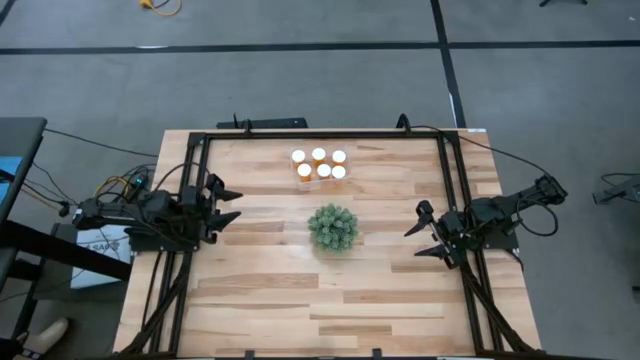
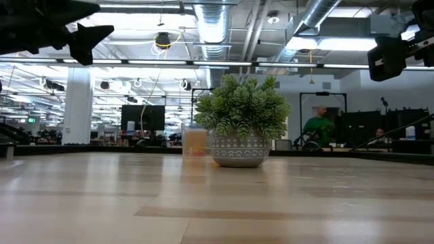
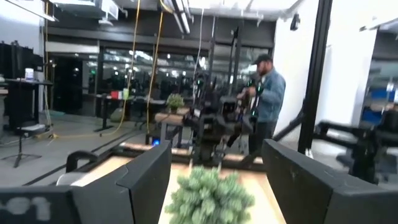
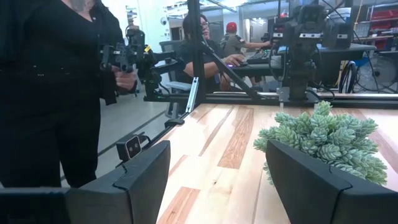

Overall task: Pick and place pill bottles into a basket
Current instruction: Return to Home Position

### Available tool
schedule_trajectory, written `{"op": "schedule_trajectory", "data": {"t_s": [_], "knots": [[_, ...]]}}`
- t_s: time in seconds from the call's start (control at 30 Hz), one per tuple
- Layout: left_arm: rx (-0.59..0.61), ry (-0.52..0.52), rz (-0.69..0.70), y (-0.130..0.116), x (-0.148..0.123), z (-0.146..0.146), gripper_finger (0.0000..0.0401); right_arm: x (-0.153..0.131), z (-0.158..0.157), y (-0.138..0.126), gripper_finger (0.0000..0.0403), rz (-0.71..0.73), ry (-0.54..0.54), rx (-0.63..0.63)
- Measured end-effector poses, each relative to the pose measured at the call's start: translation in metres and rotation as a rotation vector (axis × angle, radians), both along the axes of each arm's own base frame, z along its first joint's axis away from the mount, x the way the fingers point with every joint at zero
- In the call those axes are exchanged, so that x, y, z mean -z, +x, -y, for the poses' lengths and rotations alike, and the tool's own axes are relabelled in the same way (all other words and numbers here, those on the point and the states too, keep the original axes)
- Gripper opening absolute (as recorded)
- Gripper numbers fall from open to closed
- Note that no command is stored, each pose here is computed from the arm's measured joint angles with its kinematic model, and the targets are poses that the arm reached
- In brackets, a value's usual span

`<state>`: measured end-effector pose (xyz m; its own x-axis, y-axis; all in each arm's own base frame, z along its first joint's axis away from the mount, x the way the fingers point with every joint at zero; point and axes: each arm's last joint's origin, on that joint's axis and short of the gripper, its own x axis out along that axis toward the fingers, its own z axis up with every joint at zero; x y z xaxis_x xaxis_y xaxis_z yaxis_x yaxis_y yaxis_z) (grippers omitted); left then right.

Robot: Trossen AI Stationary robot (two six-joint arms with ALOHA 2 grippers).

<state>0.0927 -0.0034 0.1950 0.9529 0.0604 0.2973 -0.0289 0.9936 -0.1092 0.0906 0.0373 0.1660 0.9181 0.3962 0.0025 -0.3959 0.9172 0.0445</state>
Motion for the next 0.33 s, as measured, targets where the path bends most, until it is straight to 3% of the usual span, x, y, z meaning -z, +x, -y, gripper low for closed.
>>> {"op": "schedule_trajectory", "data": {"t_s": [0.33], "knots": [[0.114,0.089,-0.146,0.003,0.014,0.004,0.024,0.0,0.0,0.0,0.026,0.0,0.0,0.0]]}}
